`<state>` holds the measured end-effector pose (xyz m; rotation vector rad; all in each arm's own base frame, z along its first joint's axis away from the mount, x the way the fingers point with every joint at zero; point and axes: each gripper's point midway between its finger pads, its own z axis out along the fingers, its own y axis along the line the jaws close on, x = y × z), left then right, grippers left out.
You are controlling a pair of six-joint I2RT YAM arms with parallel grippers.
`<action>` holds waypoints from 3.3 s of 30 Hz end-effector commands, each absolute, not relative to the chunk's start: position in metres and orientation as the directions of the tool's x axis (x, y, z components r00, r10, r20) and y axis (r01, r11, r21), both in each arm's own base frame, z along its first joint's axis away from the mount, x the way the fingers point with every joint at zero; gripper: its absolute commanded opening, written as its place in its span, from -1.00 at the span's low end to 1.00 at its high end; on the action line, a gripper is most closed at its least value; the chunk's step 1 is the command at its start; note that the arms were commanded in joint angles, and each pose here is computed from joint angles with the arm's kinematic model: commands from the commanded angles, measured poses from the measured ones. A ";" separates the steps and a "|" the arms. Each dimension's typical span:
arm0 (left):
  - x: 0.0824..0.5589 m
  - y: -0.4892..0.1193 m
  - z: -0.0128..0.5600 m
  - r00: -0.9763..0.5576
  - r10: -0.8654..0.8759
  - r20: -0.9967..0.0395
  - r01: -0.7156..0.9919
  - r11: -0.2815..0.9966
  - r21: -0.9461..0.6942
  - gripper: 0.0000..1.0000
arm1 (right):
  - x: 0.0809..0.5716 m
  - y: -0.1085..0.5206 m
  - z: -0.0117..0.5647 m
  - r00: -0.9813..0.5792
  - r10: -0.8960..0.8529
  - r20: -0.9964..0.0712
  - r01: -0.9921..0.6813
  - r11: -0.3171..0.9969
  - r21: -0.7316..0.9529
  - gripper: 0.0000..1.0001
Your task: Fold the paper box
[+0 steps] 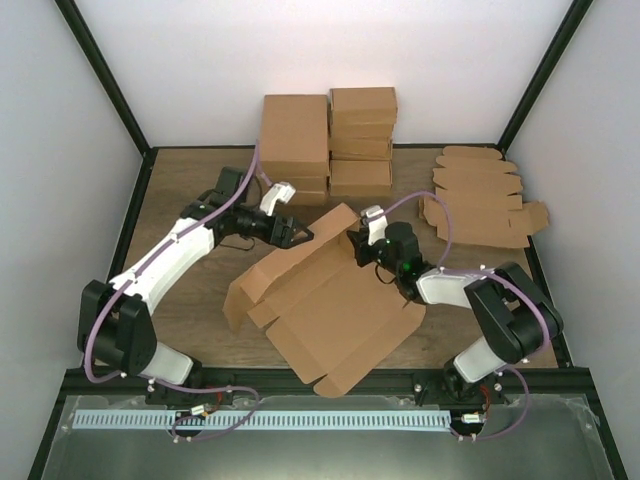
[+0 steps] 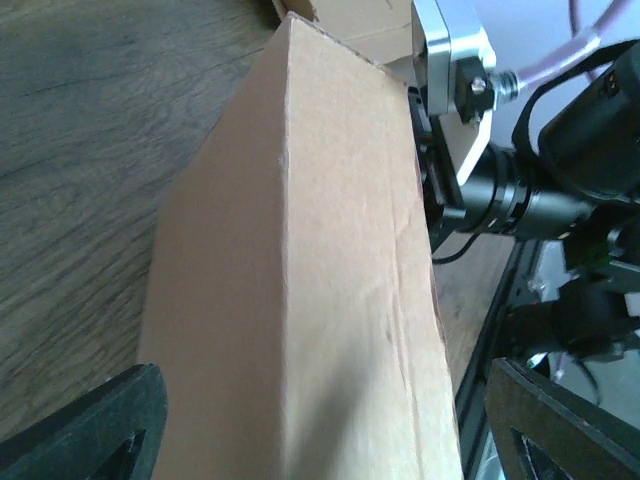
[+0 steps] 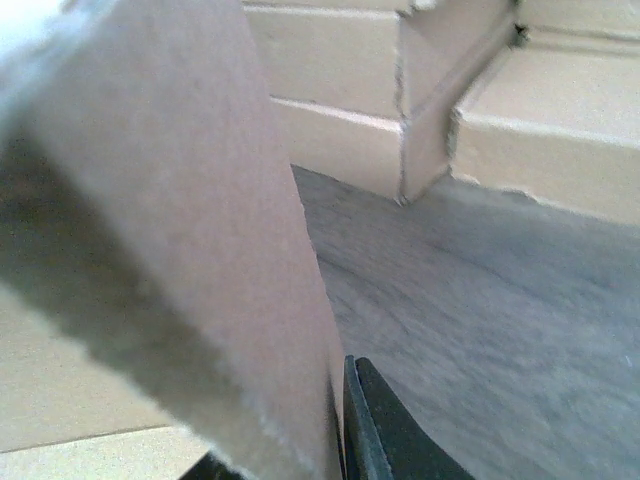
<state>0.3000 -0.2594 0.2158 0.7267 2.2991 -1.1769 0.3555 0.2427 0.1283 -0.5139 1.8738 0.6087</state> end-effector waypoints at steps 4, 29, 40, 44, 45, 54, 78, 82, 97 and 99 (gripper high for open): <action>0.300 -0.242 0.242 -0.645 0.225 -0.730 0.699 0.560 -0.445 0.99 | 0.354 0.208 0.117 -0.429 0.013 -0.903 -0.413 0.886 0.209 -0.70; 0.272 -0.176 0.300 -0.422 0.063 -0.904 0.599 0.768 -0.227 1.00 | 0.349 0.186 0.117 -0.421 0.094 -0.902 -0.309 0.920 0.240 -0.56; 0.262 -0.169 0.320 -0.354 0.023 -0.935 0.605 0.768 -0.210 1.00 | 0.349 0.189 0.120 -0.407 0.087 -0.909 -0.333 0.913 0.236 -0.32; 0.261 -0.169 0.320 -0.354 0.027 -0.935 0.604 0.770 -0.207 1.00 | 0.349 0.192 0.121 -0.398 0.081 -0.914 -0.349 0.908 0.232 -0.13; 0.261 -0.169 0.321 -0.354 0.027 -0.935 0.604 0.770 -0.207 1.00 | 0.349 0.193 0.122 -0.395 0.079 -0.915 -0.354 0.906 0.232 -0.10; 0.255 -0.164 0.321 -0.332 0.032 -0.943 0.604 0.775 -0.186 1.00 | 0.347 0.199 0.125 -0.371 0.065 -0.927 -0.396 0.891 0.221 0.40; 0.243 -0.152 0.321 -0.207 0.057 -0.977 0.606 0.791 -0.083 1.00 | 0.340 0.193 0.113 -0.365 0.070 -0.928 -0.390 0.894 0.221 0.83; 0.240 -0.150 0.321 -0.197 0.045 -0.979 0.601 0.795 -0.084 1.00 | 0.340 0.191 0.111 -0.368 0.070 -0.927 -0.383 0.897 0.220 0.72; 0.236 -0.145 0.325 -0.179 0.032 -0.983 0.591 0.803 -0.081 1.00 | 0.348 0.186 0.114 -0.333 0.049 -0.942 -0.358 0.917 0.175 0.01; 0.235 -0.145 0.326 -0.173 0.029 -0.984 0.590 0.803 -0.080 1.00 | 0.350 0.186 0.115 -0.320 0.048 -0.946 -0.352 0.921 0.166 -0.02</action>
